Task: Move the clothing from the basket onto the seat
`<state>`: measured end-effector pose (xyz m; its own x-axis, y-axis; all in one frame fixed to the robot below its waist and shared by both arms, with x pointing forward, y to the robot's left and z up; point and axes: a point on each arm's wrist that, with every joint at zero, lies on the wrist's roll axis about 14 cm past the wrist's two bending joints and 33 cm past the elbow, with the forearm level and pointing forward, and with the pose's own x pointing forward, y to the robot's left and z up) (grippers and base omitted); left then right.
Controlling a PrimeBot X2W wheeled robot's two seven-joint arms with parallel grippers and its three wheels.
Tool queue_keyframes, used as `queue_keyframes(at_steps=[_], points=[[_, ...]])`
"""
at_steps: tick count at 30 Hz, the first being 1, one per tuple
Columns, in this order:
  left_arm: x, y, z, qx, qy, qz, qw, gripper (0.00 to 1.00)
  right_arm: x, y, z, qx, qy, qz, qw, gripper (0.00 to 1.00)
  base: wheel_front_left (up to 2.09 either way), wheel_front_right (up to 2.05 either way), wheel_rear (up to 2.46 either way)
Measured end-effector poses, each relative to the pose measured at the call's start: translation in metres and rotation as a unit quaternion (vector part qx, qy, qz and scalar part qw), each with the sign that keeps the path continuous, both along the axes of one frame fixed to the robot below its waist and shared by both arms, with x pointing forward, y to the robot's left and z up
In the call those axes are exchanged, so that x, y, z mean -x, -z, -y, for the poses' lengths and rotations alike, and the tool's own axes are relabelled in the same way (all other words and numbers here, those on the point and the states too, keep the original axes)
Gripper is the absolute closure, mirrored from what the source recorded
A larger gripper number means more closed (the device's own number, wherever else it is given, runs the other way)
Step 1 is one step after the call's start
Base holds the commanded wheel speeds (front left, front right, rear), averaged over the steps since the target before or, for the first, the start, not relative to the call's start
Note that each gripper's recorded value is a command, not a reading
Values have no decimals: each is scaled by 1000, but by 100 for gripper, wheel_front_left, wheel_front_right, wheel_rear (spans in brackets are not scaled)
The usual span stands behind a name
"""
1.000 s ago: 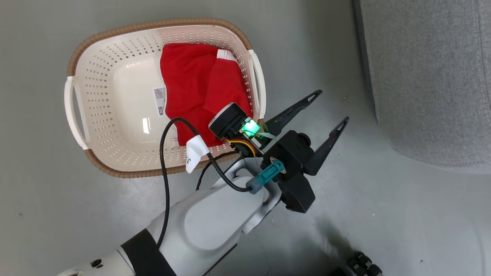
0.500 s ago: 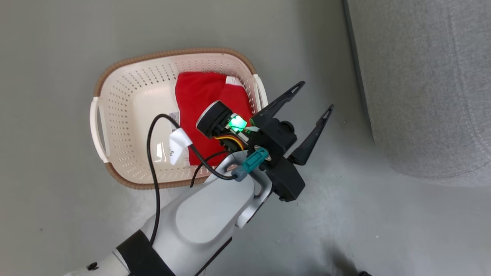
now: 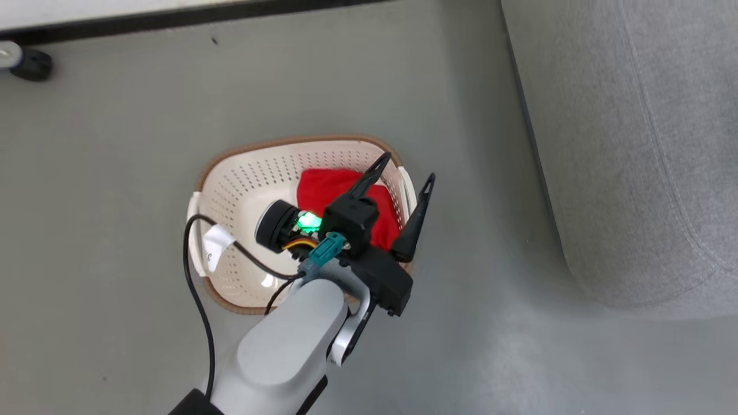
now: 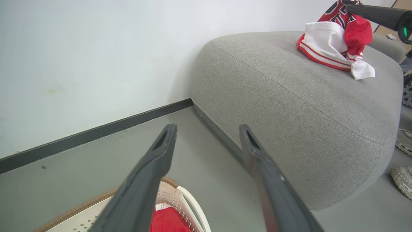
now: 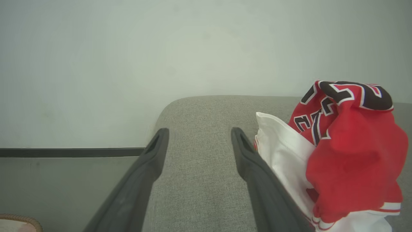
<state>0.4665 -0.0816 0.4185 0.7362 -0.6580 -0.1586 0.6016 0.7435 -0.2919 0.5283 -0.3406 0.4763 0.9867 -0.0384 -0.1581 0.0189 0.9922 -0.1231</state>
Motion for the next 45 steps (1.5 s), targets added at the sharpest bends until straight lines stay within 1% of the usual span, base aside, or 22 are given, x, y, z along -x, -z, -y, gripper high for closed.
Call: queue_keyframes(at_steps=[1, 5, 13, 17, 23, 31, 34, 37, 42, 45], points=[[0, 0, 0, 0, 0, 0, 1000, 0, 0, 0, 0, 0, 0, 0, 1000, 0, 0, 0, 0], [1, -9, -19, -3, -35, 1, 999, 0, 5, -7, -26, -26, -24, 14, 999, 0, 0, 0, 0], [5, -12, -79, -26, -128, -6, 991, 0, 22, -6, -91, -72, -90, 21, 993, 0, 0, 0, 0], [9, -19, -105, -37, -165, 4, 986, 0, 33, -5, -115, -89, -112, 20, 990, 0, 0, 0, 0], [21, -24, -151, -45, -230, 6, 972, 0, 50, -9, -152, -103, -153, 24, 983, 0, 0, 0, 0], [42, -28, -217, -57, -318, 12, 946, 0, 73, -18, -188, -127, -186, 37, 974, 0, 0, 0, 0], [53, -26, -238, -70, -340, 15, 938, 0, 78, -27, -196, -134, -191, 49, 971, 0, 0, 0, 0], [62, -25, -253, -77, -357, 17, 931, 0, 82, -34, -195, -135, -187, 60, 971, 0, 0, 0, 0], [71, -26, -262, -83, -373, 27, 924, 0, 95, -23, -181, -131, -159, 52, 977, 0, 0, 0, 0], [76, -26, -266, -88, -379, 31, 921, 0, 98, -23, -183, -133, -155, 53, 978, 0, 0, 0, 0]])
